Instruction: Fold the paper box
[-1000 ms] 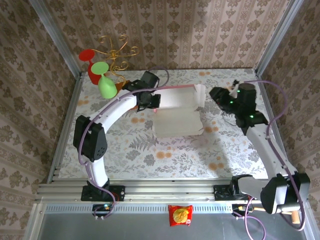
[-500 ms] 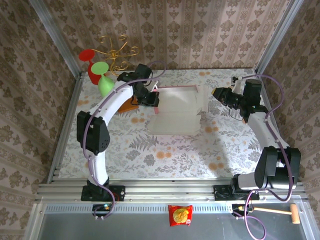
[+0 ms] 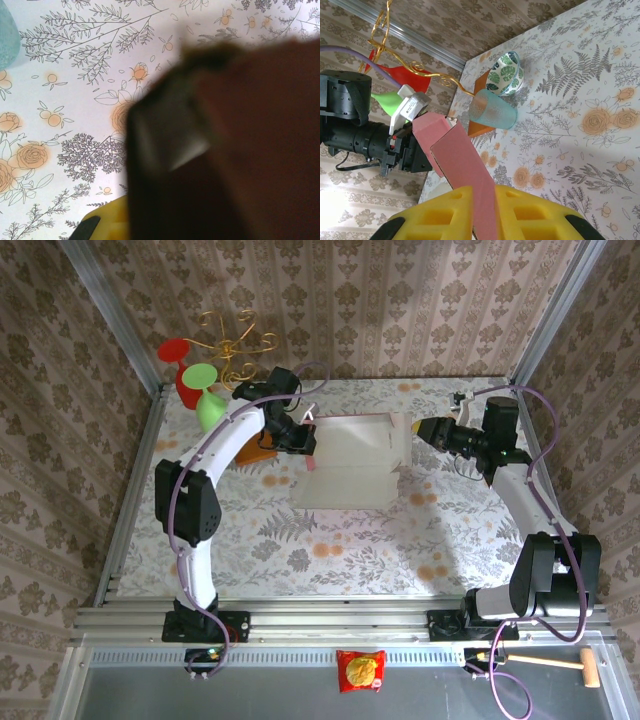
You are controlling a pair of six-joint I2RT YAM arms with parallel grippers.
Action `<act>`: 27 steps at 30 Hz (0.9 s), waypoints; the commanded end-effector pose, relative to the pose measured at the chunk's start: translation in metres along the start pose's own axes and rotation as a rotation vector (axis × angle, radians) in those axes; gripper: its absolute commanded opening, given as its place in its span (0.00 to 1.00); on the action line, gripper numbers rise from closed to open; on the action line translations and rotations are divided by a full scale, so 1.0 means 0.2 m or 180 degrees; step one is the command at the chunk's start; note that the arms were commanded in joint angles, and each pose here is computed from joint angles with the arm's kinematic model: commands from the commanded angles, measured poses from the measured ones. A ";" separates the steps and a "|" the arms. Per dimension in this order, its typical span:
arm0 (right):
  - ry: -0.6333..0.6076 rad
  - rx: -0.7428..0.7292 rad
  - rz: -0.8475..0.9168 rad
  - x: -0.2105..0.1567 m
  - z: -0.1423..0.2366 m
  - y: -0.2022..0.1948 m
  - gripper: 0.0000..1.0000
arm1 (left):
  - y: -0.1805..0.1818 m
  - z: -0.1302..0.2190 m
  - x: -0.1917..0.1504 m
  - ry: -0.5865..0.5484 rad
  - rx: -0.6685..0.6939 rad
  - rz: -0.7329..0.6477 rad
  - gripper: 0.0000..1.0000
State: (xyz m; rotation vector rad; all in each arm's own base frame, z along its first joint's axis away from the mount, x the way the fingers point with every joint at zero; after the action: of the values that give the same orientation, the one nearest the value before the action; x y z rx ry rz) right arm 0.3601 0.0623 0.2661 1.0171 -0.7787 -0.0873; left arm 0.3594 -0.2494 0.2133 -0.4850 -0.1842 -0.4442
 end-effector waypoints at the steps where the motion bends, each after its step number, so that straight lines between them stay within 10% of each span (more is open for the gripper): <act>1: 0.0090 0.0095 0.0051 -0.03 0.00 0.02 0.19 | -0.03 0.02 0.02 0.0000 -0.0123 -0.0077 0.00; 27: 0.0444 0.0112 0.0270 -0.13 -0.13 0.08 0.29 | -0.07 0.04 0.02 -0.0020 -0.0203 -0.0143 0.00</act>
State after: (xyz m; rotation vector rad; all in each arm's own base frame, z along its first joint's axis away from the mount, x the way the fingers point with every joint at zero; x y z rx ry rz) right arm 0.3548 0.0954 0.2540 1.0353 -0.7042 0.0329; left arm 0.3573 -0.2507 0.2152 -0.4969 -0.1762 -0.4537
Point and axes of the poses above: each hand's point on the last joint's axis, 136 mm out from that joint toward the fingers, its own z axis back along the fingers, its own y axis along the line the jaws close on, x = y × z, the point moved 5 cm from there along z, back along the fingers, and after that the axes turned 2 degrees about -z, right-handed, at the moved point
